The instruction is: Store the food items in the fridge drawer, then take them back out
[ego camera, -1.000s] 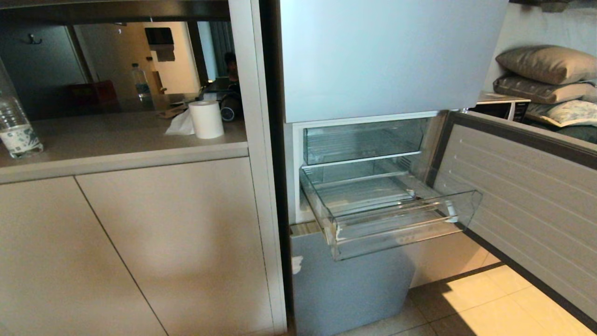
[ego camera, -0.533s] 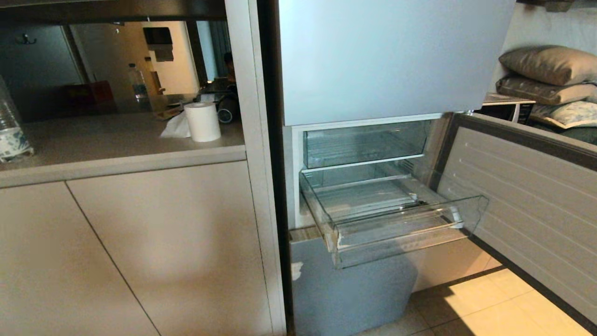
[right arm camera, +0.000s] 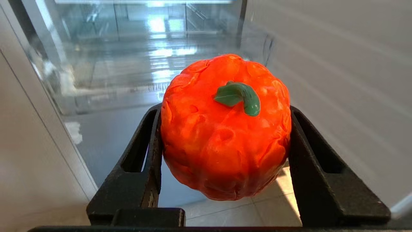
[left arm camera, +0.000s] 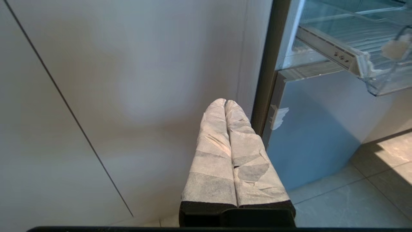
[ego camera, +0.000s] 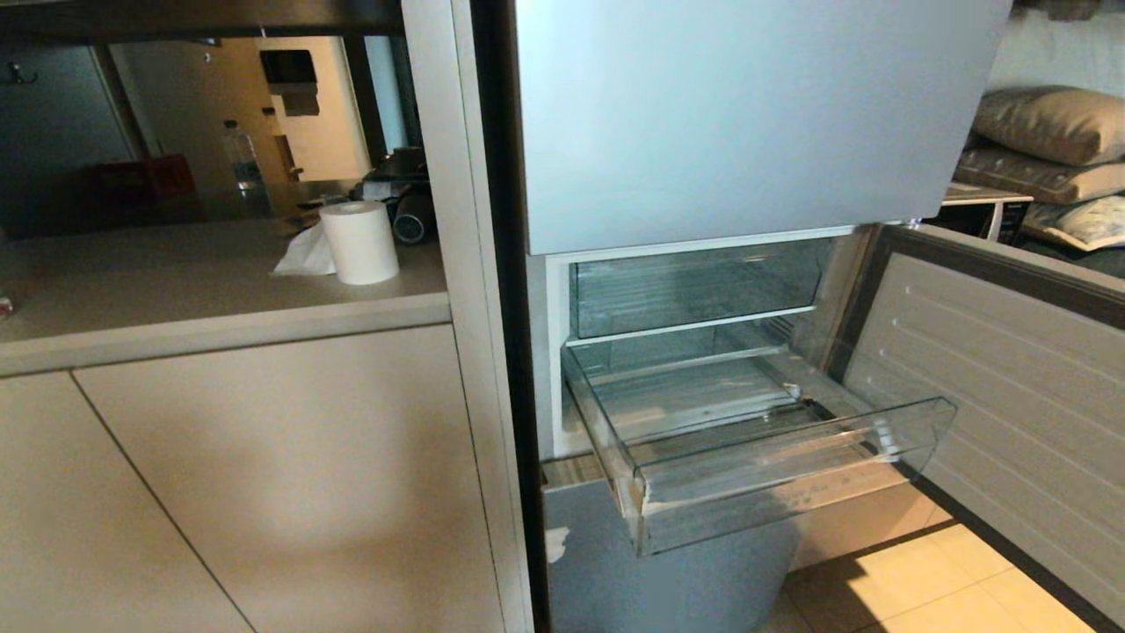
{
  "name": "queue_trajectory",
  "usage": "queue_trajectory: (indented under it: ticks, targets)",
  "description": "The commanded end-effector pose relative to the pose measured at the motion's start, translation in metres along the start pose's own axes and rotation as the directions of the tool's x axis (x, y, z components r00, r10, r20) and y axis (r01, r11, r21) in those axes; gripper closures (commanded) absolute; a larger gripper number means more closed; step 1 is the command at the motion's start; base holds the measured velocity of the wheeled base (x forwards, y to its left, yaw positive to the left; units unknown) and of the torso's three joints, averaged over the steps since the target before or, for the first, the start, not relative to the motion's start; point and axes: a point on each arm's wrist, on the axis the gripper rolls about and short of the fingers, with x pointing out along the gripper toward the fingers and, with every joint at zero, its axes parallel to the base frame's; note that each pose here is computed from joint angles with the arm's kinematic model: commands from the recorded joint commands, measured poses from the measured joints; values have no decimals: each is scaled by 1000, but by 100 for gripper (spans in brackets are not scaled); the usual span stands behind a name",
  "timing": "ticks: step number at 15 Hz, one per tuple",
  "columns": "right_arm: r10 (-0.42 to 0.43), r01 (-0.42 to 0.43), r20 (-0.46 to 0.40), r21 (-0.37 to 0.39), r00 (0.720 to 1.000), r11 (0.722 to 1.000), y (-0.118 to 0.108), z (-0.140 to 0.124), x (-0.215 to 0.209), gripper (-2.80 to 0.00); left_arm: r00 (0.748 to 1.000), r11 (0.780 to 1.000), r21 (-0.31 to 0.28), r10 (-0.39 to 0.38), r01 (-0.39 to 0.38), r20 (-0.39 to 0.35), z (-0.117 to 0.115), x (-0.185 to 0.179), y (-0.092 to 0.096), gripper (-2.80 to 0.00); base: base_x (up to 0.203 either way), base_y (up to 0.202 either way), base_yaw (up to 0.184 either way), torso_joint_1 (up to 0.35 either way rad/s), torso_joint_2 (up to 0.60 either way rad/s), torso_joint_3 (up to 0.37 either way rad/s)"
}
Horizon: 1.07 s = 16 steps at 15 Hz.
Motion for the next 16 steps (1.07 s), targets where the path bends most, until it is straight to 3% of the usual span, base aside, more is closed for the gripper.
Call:
queue_trajectory:
  ticks: [1, 3, 6, 8, 10, 11, 13, 16]
  targets:
    - [15, -15, -80, 7, 997, 1000, -1, 36, 11, 0, 1000, 1000, -1, 1, -1, -2, 0, 0, 0, 0, 0, 0, 0, 0, 0, 0]
    - [58, -51, -242, 34, 969, 998, -1, 70, 47, 0, 1000, 1000, -1, 1, -1, 0, 0, 0, 0, 0, 0, 0, 0, 0, 0, 0]
    - [179, -139, -463, 121, 868, 983, 1, 104, 134, 0, 1000, 1000, -1, 1, -1, 0, 0, 0, 0, 0, 0, 0, 0, 0, 0, 0]
    - [250, -176, -564, 183, 787, 967, 5, 103, 200, 0, 1000, 1000, -1, 1, -1, 0, 0, 0, 0, 0, 0, 0, 0, 0, 0, 0]
    - [298, -204, -604, 221, 739, 954, 12, 88, 259, 0, 1000, 1000, -1, 1, -1, -2, 0, 0, 0, 0, 0, 0, 0, 0, 0, 0]
    - [314, -216, -608, 231, 729, 949, 16, 76, 287, 0, 1000, 1000, -1, 1, -1, 0, 0, 0, 0, 0, 0, 0, 0, 0, 0, 0]
    - [334, -241, -592, 233, 733, 942, 29, 56, 329, 0, 1000, 1000, -1, 1, -1, 0, 0, 0, 0, 0, 0, 0, 0, 0, 0, 0]
    - [377, -285, -489, 253, 787, 924, 56, 42, 369, 0, 1000, 1000, -1, 1, -1, 1, 0, 0, 0, 0, 0, 0, 0, 0, 0, 0]
